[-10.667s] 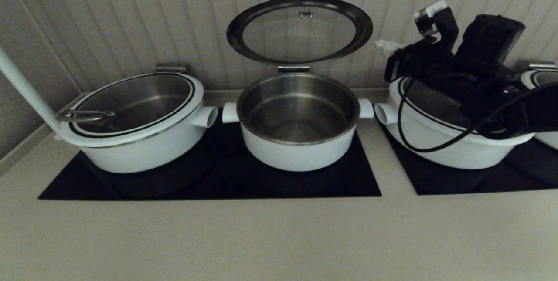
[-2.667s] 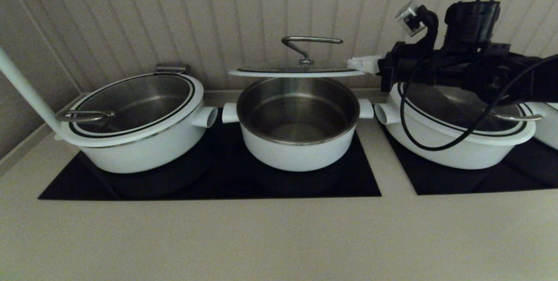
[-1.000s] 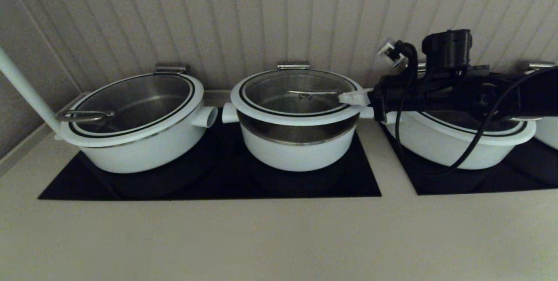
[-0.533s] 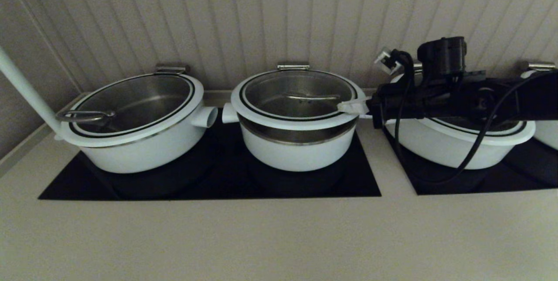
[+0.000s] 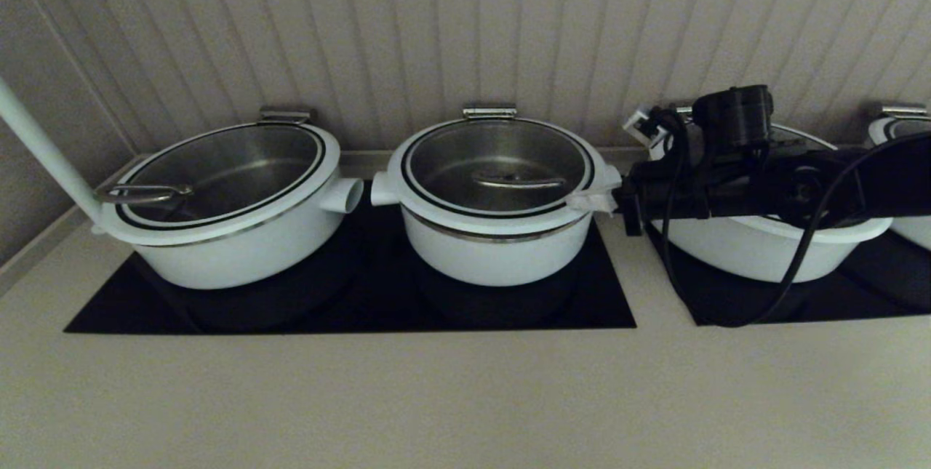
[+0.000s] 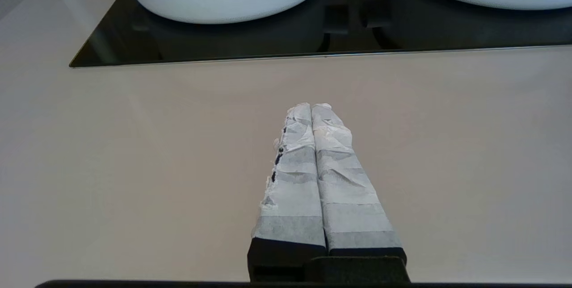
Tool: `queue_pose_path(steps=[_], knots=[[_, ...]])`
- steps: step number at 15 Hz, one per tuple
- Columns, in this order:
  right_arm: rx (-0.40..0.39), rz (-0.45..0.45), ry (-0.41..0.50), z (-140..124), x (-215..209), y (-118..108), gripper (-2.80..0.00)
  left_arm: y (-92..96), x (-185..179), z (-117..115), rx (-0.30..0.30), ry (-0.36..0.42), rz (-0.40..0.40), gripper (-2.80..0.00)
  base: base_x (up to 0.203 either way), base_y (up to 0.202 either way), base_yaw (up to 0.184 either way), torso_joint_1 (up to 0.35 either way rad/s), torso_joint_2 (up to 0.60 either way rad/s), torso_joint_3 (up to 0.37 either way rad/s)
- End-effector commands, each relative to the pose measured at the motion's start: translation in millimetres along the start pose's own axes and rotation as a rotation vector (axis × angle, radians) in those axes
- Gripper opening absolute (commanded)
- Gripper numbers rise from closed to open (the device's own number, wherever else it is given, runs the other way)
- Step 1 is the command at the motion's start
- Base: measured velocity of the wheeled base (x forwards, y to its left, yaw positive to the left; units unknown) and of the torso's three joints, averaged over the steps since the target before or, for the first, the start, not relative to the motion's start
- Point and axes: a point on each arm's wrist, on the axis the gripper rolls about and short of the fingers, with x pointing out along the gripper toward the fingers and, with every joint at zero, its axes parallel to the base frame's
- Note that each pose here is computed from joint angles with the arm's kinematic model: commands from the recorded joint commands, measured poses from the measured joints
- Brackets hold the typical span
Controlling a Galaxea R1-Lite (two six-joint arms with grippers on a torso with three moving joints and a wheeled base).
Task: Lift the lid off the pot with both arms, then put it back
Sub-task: Close the pot lid
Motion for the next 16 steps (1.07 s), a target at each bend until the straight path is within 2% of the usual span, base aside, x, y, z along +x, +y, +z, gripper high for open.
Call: queue_pose_path(steps=[1, 10, 16], knots=[[0.012, 0.01, 0.014, -6, 1, 2, -2.8, 0.0, 0, 0, 0.0, 0.0, -0.001, -2.8, 0.0, 0.0, 0.0, 0.0, 0.0, 0.0], [0.069, 0.025, 0.073, -26, 1, 9, -2.8, 0.0, 0, 0, 0.0, 0.0, -0.001, -2.8, 0.0, 0.0, 0.0, 0.0, 0.0, 0.0], [0.074, 0.028, 0.079, -30, 2, 9, -2.8, 0.0, 0, 0, 0.0, 0.0, 0.0, -2.8, 0.0, 0.0, 0.0, 0.0, 0.0, 0.0]])
